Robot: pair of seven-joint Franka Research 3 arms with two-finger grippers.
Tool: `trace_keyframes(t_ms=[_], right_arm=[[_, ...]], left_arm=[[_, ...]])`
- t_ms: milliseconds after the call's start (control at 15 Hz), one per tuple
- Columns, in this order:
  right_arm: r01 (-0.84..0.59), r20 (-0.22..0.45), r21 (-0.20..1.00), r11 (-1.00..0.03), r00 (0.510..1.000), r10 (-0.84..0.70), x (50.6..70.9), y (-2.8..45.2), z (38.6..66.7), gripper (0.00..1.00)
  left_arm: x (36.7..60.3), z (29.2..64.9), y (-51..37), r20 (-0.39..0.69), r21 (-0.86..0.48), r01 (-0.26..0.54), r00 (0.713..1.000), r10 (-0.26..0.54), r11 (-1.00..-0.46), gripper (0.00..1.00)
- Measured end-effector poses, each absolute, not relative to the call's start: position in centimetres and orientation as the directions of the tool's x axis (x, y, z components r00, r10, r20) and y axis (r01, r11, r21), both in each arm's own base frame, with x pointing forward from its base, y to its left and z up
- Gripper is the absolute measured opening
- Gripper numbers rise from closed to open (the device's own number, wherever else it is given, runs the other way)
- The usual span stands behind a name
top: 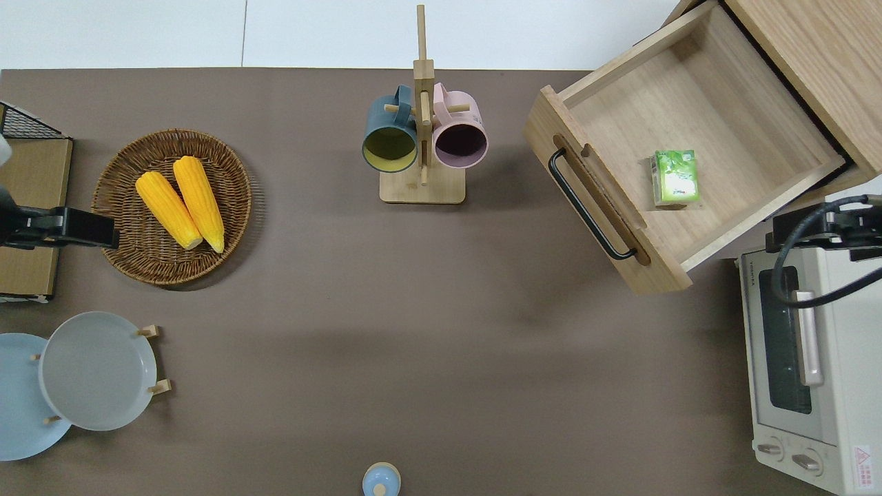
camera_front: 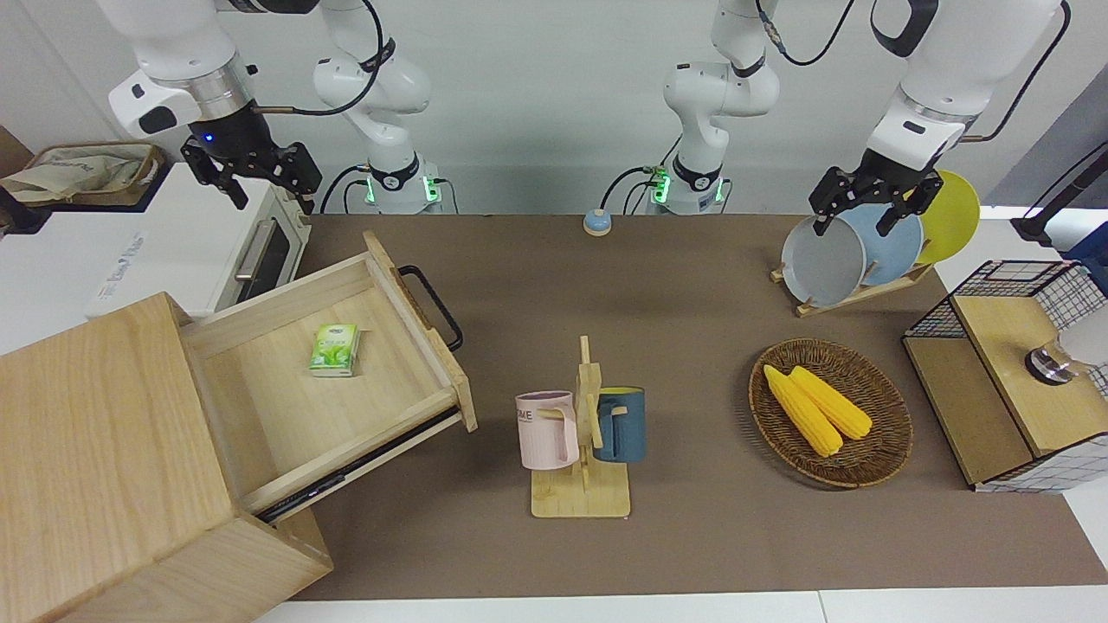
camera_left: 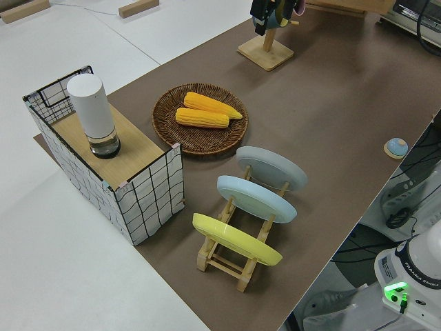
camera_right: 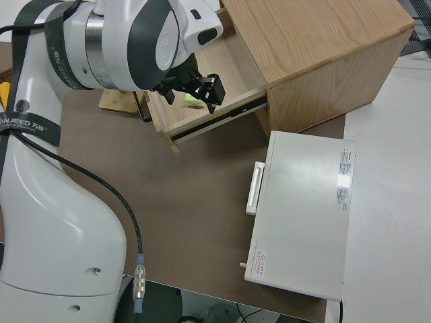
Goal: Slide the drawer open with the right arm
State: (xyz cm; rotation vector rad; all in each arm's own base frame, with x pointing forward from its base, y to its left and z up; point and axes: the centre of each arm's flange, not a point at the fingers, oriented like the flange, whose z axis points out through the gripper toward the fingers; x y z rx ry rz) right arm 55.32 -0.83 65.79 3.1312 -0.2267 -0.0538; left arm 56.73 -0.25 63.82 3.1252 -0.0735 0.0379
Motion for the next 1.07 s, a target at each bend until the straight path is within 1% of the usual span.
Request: trace_keyframes(t_ms=[533,800,933,1067], right_arm=[[-0.145,-0.048,0.004,-0.989,0.988,-0.145,55.7,-1.0,65.1,0.99],[-0.143,-0.079,0.004,-0.99,0.987,-0.143,56.7,-1.0,63.2,0.99],[-0.143,-0.075,0.002,-0.99,0.987,-0.143,57.1,-1.0,62.8,0.99],[-0.138,-0.057,0.002,-0.99,0.989,-0.138,57.4,-0.9,62.8,0.99]], left_arm=[[56.7,63.8,-0.3,0.025,0.015,-0.047,0.999,-0.047,-0.999,0.99],[56.7,63.8,-0.3,0.025,0.015,-0.047,0.999,-0.047,-0.999,0.99],[56.7,63.8,-0.3,0.025,0.015,-0.047,0.999,-0.047,-0.999,1.0],[56.7,63.8,-0.3,0.025,0.015,-0.047,0.999,-0.047,-0.999,1.0]])
